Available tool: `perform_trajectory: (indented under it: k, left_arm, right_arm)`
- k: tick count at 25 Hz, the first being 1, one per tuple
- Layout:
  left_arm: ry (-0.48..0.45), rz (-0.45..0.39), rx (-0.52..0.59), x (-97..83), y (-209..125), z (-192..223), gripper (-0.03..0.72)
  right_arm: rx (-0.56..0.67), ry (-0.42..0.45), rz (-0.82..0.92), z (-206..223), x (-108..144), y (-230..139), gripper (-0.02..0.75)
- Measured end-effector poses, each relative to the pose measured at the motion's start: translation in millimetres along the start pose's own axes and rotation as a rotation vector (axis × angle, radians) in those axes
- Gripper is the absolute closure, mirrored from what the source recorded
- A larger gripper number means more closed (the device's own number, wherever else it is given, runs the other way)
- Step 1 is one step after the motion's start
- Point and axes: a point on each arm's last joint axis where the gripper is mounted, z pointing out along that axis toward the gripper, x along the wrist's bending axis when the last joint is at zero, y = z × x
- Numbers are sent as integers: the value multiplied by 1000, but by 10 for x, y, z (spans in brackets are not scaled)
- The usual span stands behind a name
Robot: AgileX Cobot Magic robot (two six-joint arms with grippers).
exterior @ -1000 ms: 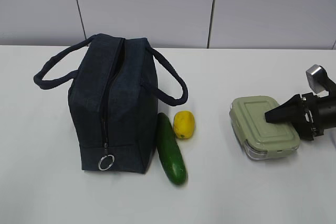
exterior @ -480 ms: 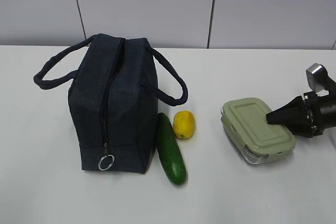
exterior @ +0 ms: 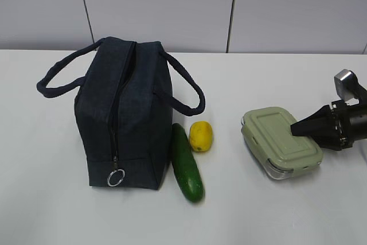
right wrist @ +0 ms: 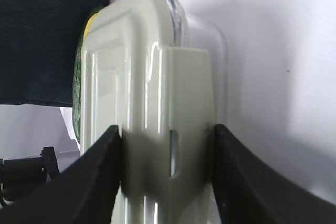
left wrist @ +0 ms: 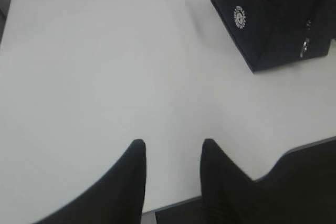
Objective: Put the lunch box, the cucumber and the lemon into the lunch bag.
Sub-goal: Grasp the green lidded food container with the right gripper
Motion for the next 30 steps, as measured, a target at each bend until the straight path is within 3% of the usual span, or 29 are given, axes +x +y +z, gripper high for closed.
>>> perform_trajectory:
  k: [9, 16, 24, 30]
  left_arm:
    - [-156, -104, 176, -66, 705, 461, 450]
    - [-207, -164, 304, -64, 1238, 993, 450]
    - [-233, -186, 420, -57, 1609, 1630, 449]
    - [-331, -201, 491, -131, 1774, 2079, 405]
  right_arm:
    - [-1, 2, 0, 0, 2, 1, 349]
    - [-3, 3, 1, 0, 2, 3, 349]
    - [-5, 3, 2, 0, 3, 4, 349]
    - [-5, 3, 2, 0, 3, 5, 349]
